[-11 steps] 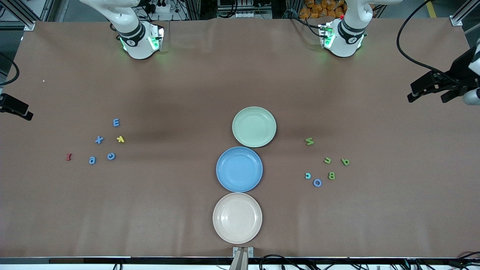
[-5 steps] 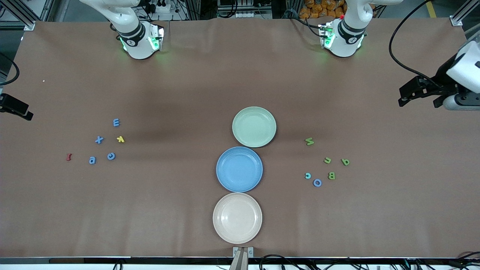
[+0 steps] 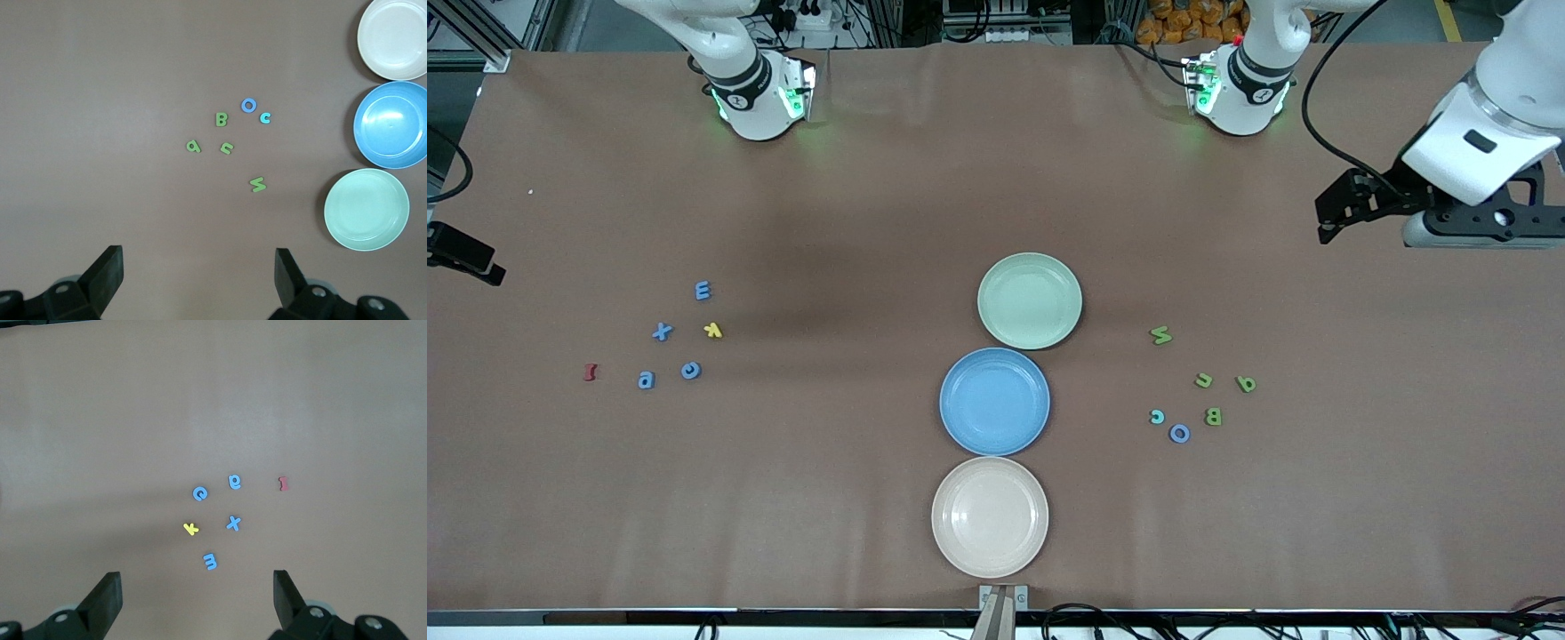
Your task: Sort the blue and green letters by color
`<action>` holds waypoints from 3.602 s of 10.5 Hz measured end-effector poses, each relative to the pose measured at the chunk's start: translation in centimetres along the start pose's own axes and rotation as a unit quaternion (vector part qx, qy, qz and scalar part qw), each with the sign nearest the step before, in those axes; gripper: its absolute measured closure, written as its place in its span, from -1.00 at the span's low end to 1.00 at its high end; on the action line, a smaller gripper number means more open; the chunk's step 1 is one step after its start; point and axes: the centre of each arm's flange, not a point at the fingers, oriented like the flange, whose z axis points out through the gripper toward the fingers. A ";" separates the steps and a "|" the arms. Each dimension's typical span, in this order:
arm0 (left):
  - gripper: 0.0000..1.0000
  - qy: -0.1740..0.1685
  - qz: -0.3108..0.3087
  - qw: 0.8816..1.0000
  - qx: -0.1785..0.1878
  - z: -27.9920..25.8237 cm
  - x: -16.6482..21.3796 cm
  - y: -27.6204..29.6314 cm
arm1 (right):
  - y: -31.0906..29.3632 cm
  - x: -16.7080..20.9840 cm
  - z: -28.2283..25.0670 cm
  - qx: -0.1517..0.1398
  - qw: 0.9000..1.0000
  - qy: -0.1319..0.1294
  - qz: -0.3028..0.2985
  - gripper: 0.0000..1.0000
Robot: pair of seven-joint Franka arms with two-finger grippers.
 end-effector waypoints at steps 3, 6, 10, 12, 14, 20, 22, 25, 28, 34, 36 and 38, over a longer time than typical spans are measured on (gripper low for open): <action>-1.00 0.006 0.000 1.000 0.001 -0.8 -0.2 -0.5 | 0.0 0.0 0.0 0.000 1.000 0.000 0.000 -1.00; -1.00 0.014 0.020 1.000 0.000 -1.8 -0.8 -0.9 | 0.0 0.0 0.0 0.000 1.000 0.000 0.000 -1.00; -1.00 0.014 0.021 1.000 0.000 -1.9 -0.8 -1.0 | 0.0 0.0 0.0 0.000 1.000 0.000 0.000 -1.00; -1.00 0.014 0.021 1.000 0.000 -1.9 -0.8 -1.0 | 0.0 0.0 0.0 0.000 1.000 0.000 0.000 -1.00; -1.00 0.010 0.020 1.000 0.001 -1.6 -0.7 -1.0 | 0.0 0.0 0.0 0.000 1.000 0.000 0.000 -1.00; -1.00 -0.055 0.008 0.998 -0.006 8.2 2.7 -1.0 | 0.0 0.0 0.0 0.000 1.000 0.000 0.000 -1.00; -1.00 -0.050 0.006 0.999 -0.010 11.5 3.4 -0.7 | 0.2 0.0 0.1 0.000 1.000 -0.001 0.002 -1.00; -1.00 -0.044 -0.001 0.999 -0.011 15.8 3.9 -0.5 | 2.1 0.2 0.8 -0.002 1.000 -0.007 0.019 -1.00; -1.00 -0.061 -0.009 0.998 -0.010 20.0 4.8 -0.8 | 4.3 0.4 1.8 -0.002 0.999 -0.015 0.036 -1.00; -1.00 -0.061 -0.091 0.994 -0.006 26.0 5.4 -3.8 | 4.8 1.6 5.9 0.000 0.998 -0.051 0.040 -1.00; -1.00 -0.059 -0.116 0.991 0.001 28.4 5.0 -3.9 | 4.7 2.3 7.8 0.006 0.997 -0.065 0.040 -1.00; -1.00 -0.062 -0.127 0.990 0.005 30.5 5.0 -3.9 | 4.1 3.0 9.8 0.030 0.996 -0.076 0.036 -1.00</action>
